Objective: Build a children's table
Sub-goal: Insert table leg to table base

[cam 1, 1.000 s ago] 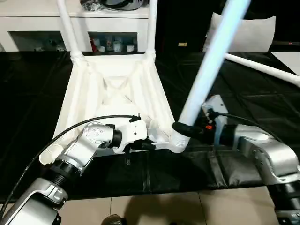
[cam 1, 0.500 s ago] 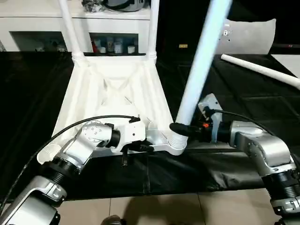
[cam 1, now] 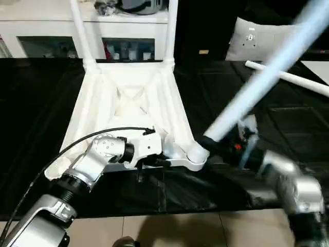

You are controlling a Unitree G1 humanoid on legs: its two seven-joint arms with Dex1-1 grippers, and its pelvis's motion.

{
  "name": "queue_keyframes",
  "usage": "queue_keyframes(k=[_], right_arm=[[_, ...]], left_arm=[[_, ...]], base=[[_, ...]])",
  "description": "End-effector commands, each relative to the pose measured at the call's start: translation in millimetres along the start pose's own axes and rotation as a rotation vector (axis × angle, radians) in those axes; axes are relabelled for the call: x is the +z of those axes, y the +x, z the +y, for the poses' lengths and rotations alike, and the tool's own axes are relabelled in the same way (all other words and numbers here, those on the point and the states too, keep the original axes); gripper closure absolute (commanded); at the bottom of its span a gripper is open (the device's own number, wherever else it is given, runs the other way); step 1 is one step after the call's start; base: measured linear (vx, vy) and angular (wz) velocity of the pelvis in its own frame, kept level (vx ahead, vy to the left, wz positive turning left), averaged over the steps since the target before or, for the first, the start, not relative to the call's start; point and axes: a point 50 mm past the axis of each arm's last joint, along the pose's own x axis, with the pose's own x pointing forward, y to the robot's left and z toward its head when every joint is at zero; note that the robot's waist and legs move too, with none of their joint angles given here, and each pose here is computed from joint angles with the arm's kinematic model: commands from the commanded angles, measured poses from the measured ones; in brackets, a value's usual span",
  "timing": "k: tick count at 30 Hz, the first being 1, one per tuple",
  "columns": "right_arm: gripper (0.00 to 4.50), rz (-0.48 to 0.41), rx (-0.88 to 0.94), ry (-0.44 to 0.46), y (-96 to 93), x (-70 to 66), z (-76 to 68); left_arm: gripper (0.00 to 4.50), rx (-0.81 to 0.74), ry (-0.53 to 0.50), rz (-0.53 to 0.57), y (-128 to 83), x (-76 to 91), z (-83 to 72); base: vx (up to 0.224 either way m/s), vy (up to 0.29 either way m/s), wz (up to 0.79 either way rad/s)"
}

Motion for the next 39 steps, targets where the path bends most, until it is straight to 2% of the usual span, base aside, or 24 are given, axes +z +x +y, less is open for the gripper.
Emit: queue_keyframes(k=[1, 6, 10, 15, 18, 23, 24, 28, 34, 37, 39], right_arm=[[2.62, 0.189, -0.063, -0.068, -4.6, -25.7, -4.4], [2.62, 0.285, -0.030, -0.151, -1.3, -27.2, -5.5], [2.62, 0.352, 0.011, -0.168, 0.7, -30.4, -7.4], [2.62, 0.440, 0.106, -0.130, 3.3, -37.5, -3.2], [2.62, 0.454, 0.137, -0.091, 6.6, -38.9, -0.8], [2.62, 0.434, 0.131, -0.087, 13.2, -35.8, -1.1], [2.62, 0.423, 0.129, -0.085, 17.2, -33.5, 0.0], [2.62, 0.423, 0.119, -0.090, 19.4, -32.8, 0.4], [2.62, 0.410, 0.055, -0.081, 22.6, -33.9, 1.9], [2.62, 0.407, 0.008, -0.075, 21.4, -36.1, 1.9], [2.62, 0.396, -0.007, -0.061, 22.6, -37.0, 1.7]], left_arm=[[4.50, -0.041, 0.055, 0.043, -0.3, -0.3, -1.8], [4.50, -0.071, 0.100, 0.089, -4.0, -1.8, 1.4], [4.50, -0.097, 0.132, 0.114, -6.1, -1.1, 3.9], [4.50, -0.134, 0.173, 0.137, -7.2, 1.8, 8.5], [4.50, -0.148, 0.181, 0.144, -8.2, 2.8, 13.5], [4.50, -0.122, 0.176, 0.157, -9.8, 2.2, 22.3], [4.50, -0.097, 0.158, 0.157, -10.6, 2.2, 27.9], [4.50, -0.102, 0.146, 0.152, -11.4, 1.7, 28.1], [4.50, -0.113, 0.028, 0.061, -13.4, 0.6, 14.2], [4.50, -0.080, -0.049, 0.020, -13.9, -0.9, 0.6], [4.50, -0.053, -0.085, 0.012, -13.0, -0.2, -14.2]], base=[[0.000, 0.000, 0.00], [0.000, 0.000, 0.00], [0.000, 0.000, 0.00], [0.000, 0.000, 0.00], [0.000, 0.000, 0.00], [0.000, 0.000, 0.00], [0.000, 0.000, 0.00], [0.000, 0.000, 0.00], [0.000, 0.000, 0.00], [0.000, 0.000, 0.00], [0.030, -0.004, -0.03]])
